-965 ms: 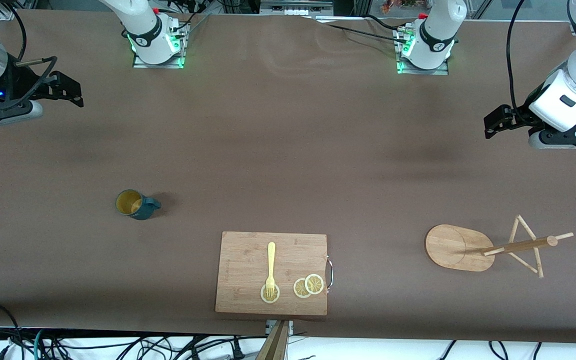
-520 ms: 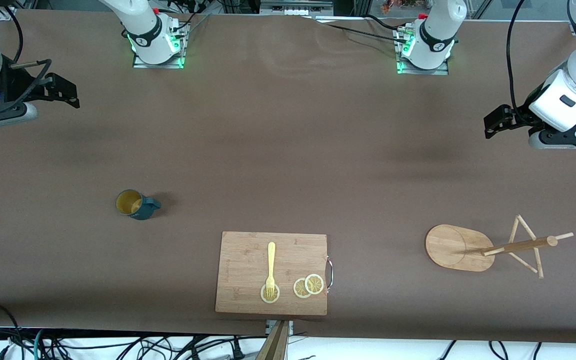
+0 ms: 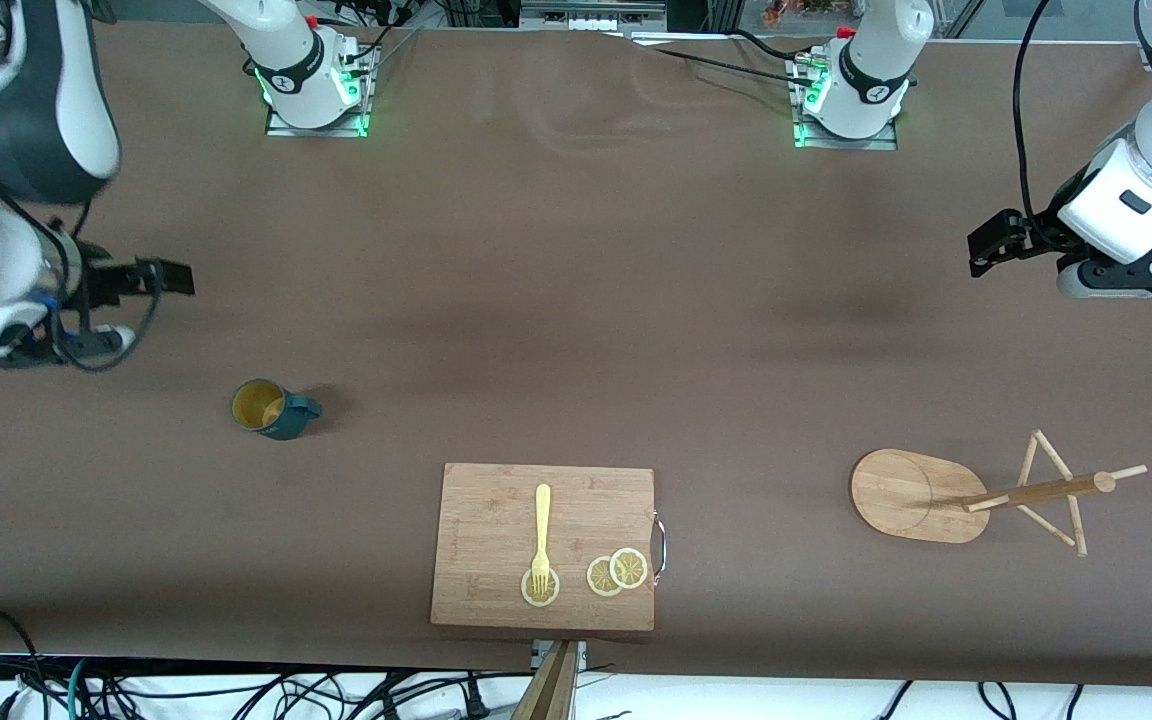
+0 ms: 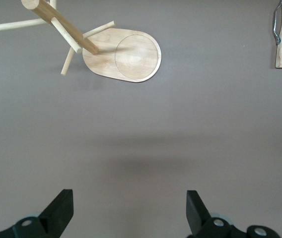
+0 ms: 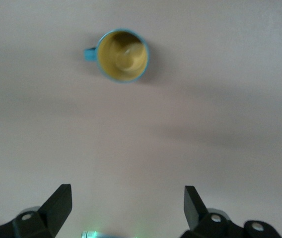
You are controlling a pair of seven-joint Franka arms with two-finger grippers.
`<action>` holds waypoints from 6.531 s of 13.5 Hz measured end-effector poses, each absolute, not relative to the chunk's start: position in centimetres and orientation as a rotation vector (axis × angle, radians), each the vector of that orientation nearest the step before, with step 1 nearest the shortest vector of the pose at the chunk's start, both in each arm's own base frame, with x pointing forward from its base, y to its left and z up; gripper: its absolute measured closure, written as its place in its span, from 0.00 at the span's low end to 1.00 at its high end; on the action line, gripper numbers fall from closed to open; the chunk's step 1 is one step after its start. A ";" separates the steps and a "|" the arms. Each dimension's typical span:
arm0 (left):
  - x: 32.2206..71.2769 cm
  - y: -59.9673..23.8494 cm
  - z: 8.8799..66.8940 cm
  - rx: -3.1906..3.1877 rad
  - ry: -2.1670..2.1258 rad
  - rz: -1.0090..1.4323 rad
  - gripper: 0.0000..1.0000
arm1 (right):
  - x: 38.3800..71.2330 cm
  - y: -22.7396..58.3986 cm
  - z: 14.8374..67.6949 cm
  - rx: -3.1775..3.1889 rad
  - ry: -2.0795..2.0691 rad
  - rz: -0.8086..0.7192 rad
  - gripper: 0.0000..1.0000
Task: Pass cup and hang on rack
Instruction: 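Reach the right gripper to the teal mug and grasp its rim, then carry the teal mug with the right gripper toward the table middle, then set the mug down, release it while the left gripper approaches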
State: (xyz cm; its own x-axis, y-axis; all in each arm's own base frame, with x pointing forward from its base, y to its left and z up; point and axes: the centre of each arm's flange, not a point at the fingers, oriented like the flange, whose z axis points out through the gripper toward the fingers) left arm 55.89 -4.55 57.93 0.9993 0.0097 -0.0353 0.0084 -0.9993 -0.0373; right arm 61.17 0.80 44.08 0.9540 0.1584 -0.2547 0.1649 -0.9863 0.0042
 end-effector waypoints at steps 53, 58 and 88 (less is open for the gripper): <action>54.9 -4.4 57.9 -3.089 -0.018 0.199 0.00 | 46.9 61.1 24.0 3.199 -0.353 -0.155 0.95; 54.9 -4.4 57.9 -3.090 -0.008 0.201 0.00 | 47.0 61.4 24.6 3.191 -0.514 -0.141 0.95; 52.9 -8.2 45.7 -3.309 1.241 0.361 0.00 | 59.4 29.1 53.9 3.150 -0.422 -0.122 0.00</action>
